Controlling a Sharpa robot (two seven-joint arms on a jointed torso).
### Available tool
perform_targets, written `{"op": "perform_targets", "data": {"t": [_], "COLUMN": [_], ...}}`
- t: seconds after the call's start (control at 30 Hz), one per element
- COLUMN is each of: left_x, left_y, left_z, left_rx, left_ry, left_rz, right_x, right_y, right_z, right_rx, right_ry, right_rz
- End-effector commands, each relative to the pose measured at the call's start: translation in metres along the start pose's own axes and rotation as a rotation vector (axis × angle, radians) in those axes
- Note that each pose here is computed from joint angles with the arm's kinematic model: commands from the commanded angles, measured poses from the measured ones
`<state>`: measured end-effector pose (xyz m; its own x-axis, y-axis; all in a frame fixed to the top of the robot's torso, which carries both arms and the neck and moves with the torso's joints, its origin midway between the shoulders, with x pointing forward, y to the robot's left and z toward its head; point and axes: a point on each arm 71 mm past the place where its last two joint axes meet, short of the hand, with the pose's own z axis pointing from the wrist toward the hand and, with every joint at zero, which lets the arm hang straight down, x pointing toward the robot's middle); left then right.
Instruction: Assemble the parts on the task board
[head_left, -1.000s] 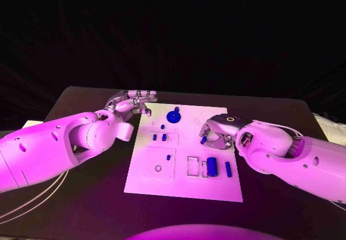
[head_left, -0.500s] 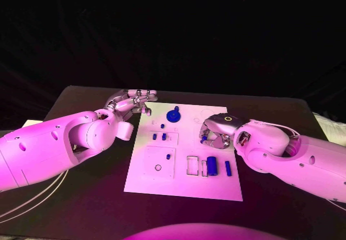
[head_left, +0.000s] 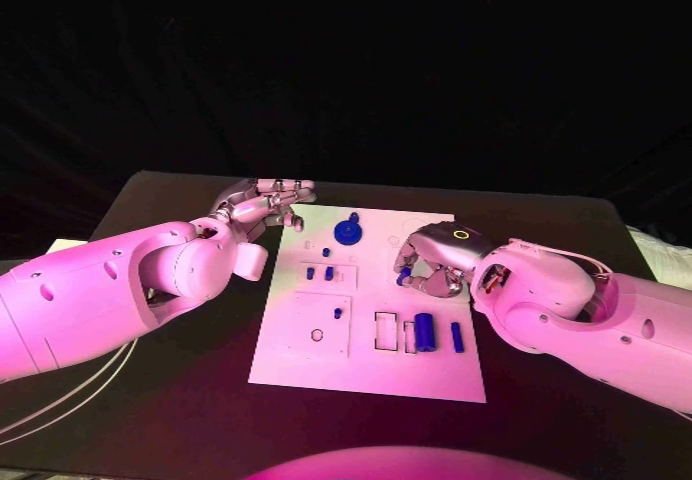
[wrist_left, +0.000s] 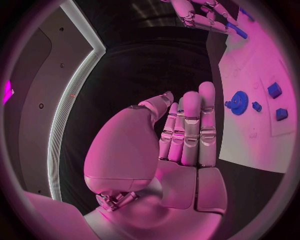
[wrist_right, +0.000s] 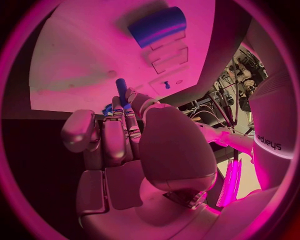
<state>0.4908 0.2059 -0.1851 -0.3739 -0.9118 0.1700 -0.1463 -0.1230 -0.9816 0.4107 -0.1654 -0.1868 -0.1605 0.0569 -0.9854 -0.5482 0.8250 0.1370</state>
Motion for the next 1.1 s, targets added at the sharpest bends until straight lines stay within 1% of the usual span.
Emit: {"op": "perform_targets", "data": {"t": [0.03,0.13,0.2,0.3,0.37,0.43,0.53,0.73,0.9,1.1], "left_x": [0.0023,0.0029,0.0032,0.004,0.0048,0.0058,0.0075,0.0086,0.0094,0.0114], "left_y": [-0.0006,-0.0005,-0.0004,-0.0003,-0.0001,0.0001,0.0004,0.0006,0.0008,0.0011], "left_z": [0.0003,0.0006,0.0007,0.0012,0.0017,0.0022,0.0032,0.0039,0.0044,0.0053], "left_rx": [0.005,0.005,0.005,0.006,0.005,0.005,0.005,0.004,0.004,0.003], "left_ry": [0.022,0.024,0.025,0.027,0.03,0.033,0.037,0.041,0.043,0.049], "left_rz": [-0.001,-0.002,-0.002,-0.002,-0.003,-0.004,-0.005,-0.006,-0.006,-0.007], "right_x": [-0.009,-0.015,-0.017,-0.018,-0.015,-0.01,-0.002,0.019,0.032,0.044], "right_y": [0.009,0.022,0.031,0.046,0.058,0.07,0.083,0.103,0.111,0.111], "right_z": [-0.003,-0.005,-0.004,0.0,0.005,0.012,0.018,0.026,0.032,0.037], "right_rx": [-0.005,-0.037,-0.061,-0.103,-0.135,-0.167,-0.198,-0.246,-0.262,-0.262], "right_ry": [-0.034,-0.046,-0.048,-0.051,-0.055,-0.059,-0.054,-0.016,0.017,0.045], "right_rz": [0.079,0.11,0.129,0.152,0.164,0.176,0.192,0.217,0.216,0.198]}}
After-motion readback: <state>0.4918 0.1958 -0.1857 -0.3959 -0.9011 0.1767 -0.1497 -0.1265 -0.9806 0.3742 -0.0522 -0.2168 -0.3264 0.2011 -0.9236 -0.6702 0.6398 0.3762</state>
